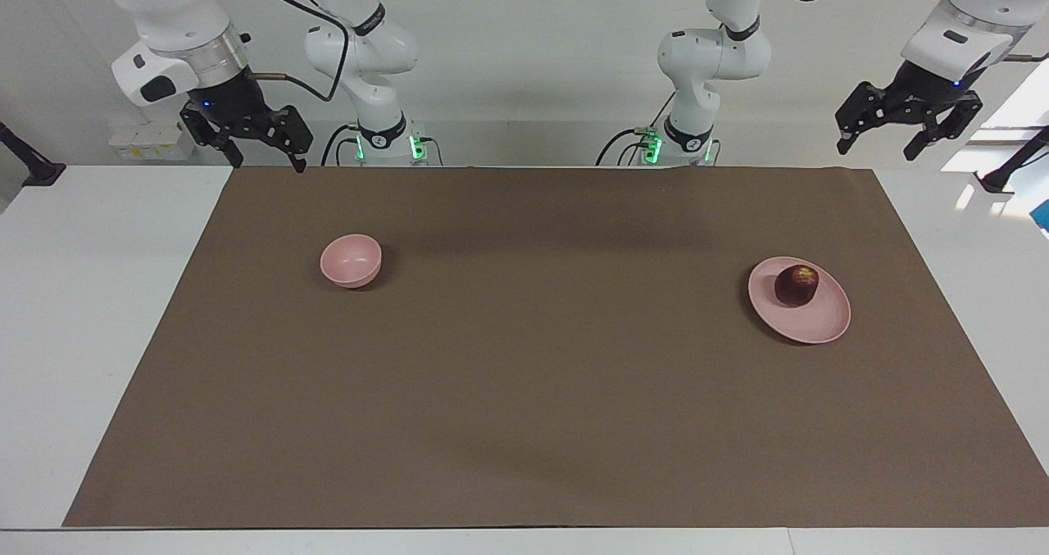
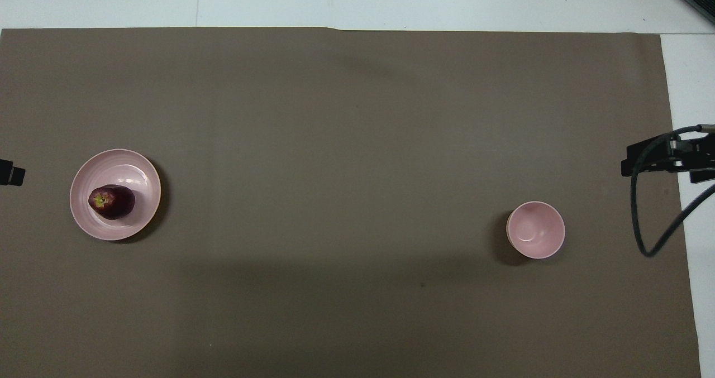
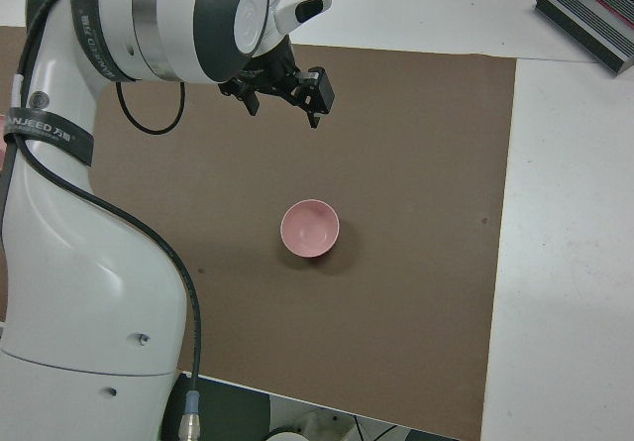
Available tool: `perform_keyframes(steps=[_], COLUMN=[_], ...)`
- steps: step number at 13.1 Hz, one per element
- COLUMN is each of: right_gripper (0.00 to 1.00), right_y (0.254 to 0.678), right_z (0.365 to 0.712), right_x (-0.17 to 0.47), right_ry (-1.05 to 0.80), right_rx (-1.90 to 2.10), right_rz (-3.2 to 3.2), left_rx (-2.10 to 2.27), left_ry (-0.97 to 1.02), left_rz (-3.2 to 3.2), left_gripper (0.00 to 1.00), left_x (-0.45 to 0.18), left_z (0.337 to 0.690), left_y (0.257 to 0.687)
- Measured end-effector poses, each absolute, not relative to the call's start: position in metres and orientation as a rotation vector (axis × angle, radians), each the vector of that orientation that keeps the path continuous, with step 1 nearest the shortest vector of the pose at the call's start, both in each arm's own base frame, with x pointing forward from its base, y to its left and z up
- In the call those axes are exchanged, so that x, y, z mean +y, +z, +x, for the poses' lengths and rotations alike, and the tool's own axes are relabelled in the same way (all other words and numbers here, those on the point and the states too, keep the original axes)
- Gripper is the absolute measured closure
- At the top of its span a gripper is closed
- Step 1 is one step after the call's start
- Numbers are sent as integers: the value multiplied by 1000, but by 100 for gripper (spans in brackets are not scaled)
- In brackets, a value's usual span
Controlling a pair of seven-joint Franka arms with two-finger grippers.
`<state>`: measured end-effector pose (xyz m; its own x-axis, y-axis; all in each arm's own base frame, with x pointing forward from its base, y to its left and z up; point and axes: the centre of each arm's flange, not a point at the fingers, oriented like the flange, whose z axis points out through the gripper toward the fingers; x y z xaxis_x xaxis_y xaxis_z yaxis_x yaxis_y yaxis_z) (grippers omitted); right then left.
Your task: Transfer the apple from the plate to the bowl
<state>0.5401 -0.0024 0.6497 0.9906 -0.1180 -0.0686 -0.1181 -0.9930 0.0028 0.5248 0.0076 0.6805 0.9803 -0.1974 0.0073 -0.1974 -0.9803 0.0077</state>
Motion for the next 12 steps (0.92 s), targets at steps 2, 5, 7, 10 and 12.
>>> perform_keyframes(steps=[2,5,7,10,12], right_gripper=[0,0,0,0,0], right_y=[647,646,642,630,618], right_z=[536,534,535,530,528], right_x=[-2,-2,-1,9,19], right_ry=[111,92,43,47,83], right_rx=[185,185,182,152,124], right_rz=[-3133,-3133,-3132,-3133,-3135], left_rx=[-313,-317,-313,-286,-273], left_ry=[36,45,46,80,89], left_rz=[3117,3117,3117,3122,3124], left_gripper=[0,0,0,0,0], left_x=[8,10,11,21,26], left_z=[526,534,541,548,548], left_y=[675,644,609,560,532])
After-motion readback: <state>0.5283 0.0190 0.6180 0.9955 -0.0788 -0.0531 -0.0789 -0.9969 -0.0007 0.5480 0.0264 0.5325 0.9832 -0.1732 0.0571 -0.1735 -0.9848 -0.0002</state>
